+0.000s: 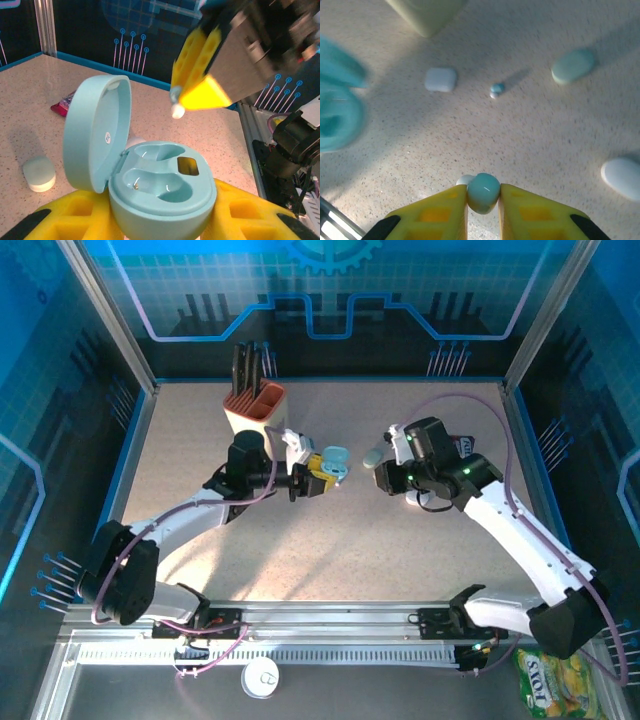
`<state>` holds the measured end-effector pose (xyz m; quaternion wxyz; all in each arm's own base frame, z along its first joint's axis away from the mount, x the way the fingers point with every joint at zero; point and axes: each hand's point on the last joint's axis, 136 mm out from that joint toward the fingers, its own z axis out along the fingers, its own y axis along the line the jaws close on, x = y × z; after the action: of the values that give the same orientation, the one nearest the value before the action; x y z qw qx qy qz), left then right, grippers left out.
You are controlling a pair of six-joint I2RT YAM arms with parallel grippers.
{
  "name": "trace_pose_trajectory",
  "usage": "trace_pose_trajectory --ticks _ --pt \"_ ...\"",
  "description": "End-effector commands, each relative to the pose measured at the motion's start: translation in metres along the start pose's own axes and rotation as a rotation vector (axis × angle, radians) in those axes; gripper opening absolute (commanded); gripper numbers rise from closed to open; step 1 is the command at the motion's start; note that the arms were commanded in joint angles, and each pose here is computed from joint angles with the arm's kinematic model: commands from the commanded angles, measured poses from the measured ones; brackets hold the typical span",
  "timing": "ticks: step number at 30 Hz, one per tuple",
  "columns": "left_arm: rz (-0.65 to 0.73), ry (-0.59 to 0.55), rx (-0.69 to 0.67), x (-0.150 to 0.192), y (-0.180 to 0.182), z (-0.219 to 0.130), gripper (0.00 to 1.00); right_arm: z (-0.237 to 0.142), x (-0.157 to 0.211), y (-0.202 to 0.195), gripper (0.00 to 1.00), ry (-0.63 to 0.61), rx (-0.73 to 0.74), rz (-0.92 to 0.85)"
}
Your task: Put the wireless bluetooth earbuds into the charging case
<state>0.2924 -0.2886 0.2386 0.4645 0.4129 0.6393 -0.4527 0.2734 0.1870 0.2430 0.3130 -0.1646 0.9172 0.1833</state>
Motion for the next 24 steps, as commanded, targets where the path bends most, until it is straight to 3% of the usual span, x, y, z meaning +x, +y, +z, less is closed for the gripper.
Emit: trace_pose_trajectory --ticks 1,10,24 --pt "0.063 0.018 0.012 -0.004 -0.001 0.005 0.35 -0.018 -0.012 0.013 0.22 -0.011 0.046 -0.172" --pt "0.125 -0.005 0.023 -0.004 -0.006 0.003 0.36 -0.011 -0.036 0.058 0.22 -0.015 0.014 -0.299" --pt "0.162 -0.023 0.025 -0.007 -0.012 -0.002 0.36 0.014 -0.025 0.066 0.21 0.065 -0.011 -0.339"
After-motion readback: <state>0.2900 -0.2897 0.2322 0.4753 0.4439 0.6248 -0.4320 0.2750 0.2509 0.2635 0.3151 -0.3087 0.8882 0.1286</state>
